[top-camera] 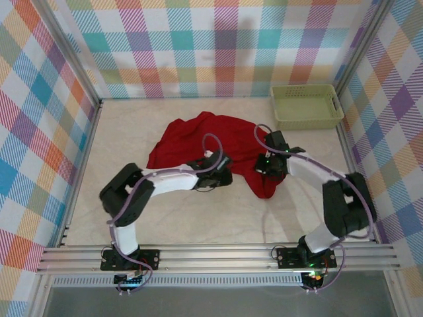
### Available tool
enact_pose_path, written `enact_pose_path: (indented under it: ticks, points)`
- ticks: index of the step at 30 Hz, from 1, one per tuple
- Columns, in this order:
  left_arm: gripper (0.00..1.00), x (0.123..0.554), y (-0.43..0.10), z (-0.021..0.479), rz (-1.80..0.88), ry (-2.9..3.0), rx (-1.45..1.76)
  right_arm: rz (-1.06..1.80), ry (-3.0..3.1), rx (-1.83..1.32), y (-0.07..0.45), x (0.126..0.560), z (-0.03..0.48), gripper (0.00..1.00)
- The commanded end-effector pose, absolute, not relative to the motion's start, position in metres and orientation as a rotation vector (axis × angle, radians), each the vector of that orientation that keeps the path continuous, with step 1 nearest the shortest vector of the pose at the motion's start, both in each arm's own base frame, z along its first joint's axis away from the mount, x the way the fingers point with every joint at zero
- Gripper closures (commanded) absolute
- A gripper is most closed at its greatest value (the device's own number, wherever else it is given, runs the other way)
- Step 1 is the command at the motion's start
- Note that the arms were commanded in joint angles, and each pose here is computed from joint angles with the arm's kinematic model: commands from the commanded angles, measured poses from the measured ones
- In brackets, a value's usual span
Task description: Fold the inside-out t-shirt
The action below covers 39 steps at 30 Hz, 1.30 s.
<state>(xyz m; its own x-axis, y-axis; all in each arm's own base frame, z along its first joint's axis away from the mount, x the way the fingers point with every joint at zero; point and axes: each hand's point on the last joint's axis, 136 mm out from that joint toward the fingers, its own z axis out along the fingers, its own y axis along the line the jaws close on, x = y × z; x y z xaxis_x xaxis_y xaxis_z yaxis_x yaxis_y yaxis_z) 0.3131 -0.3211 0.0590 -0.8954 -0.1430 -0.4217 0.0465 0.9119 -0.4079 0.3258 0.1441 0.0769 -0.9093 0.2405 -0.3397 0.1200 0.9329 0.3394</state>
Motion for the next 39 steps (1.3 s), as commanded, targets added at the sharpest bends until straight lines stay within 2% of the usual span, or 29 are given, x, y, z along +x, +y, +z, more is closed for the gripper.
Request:
enact_pose_path:
  ticks: [1, 10, 14, 18, 20, 23, 25, 26, 29, 31, 34, 39]
  points:
    - [0.68, 0.326, -0.264, 0.09, -0.447, 2.545, -0.139, 0.519, 2.696, 0.189, 0.147, 0.299, 0.102, 1.0]
    - [0.55, 0.323, -0.079, 0.097, -0.12, 2.537, -0.538, 0.668, 2.623, 0.094, 0.151, 0.263, 0.15, 1.0]
    - [0.53, 0.319, -0.028, 0.091, -0.106, 2.53, -0.707, 0.683, 2.679, 0.061, 0.164, 0.238, 0.141, 1.0]
    - [0.52, 0.323, -0.015, 0.087, -0.088, 2.528, -0.744, 0.667, 2.781, 0.05, 0.184, 0.216, 0.107, 1.0]
    - [0.52, 0.325, -0.012, 0.082, -0.078, 2.536, -0.764, 0.644, 2.822, 0.038, 0.195, 0.205, 0.091, 0.97]
    - [0.52, 0.329, -0.007, 0.078, -0.076, 2.54, -0.789, 0.604, 2.861, -0.008, 0.206, 0.192, 0.082, 0.87]
    - [0.52, 0.331, -0.004, 0.076, -0.058, 2.54, -0.799, 0.547, 2.869, -0.03, 0.203, 0.188, 0.084, 0.75]
    - [0.52, 0.331, -0.002, 0.076, -0.05, 2.542, -0.802, 0.498, 2.872, -0.021, 0.196, 0.187, 0.086, 0.68]
    - [0.52, 0.334, 0.001, 0.076, -0.035, 2.541, -0.807, 0.301, 2.819, 0.013, 0.164, 0.194, 0.098, 0.58]
    - [0.51, 0.336, 0.002, 0.076, -0.026, 2.54, -0.81, 0.207, 2.805, 0.089, 0.139, 0.202, 0.098, 0.55]
    - [0.5, 0.339, 0.0, 0.071, -0.019, 2.563, -0.799, 0.229, 2.829, 0.242, 0.114, 0.216, 0.089, 0.55]
    - [0.5, 0.345, -0.01, 0.066, -0.049, 2.619, -0.768, 0.36, 2.828, 0.259, 0.124, 0.232, 0.08, 0.56]
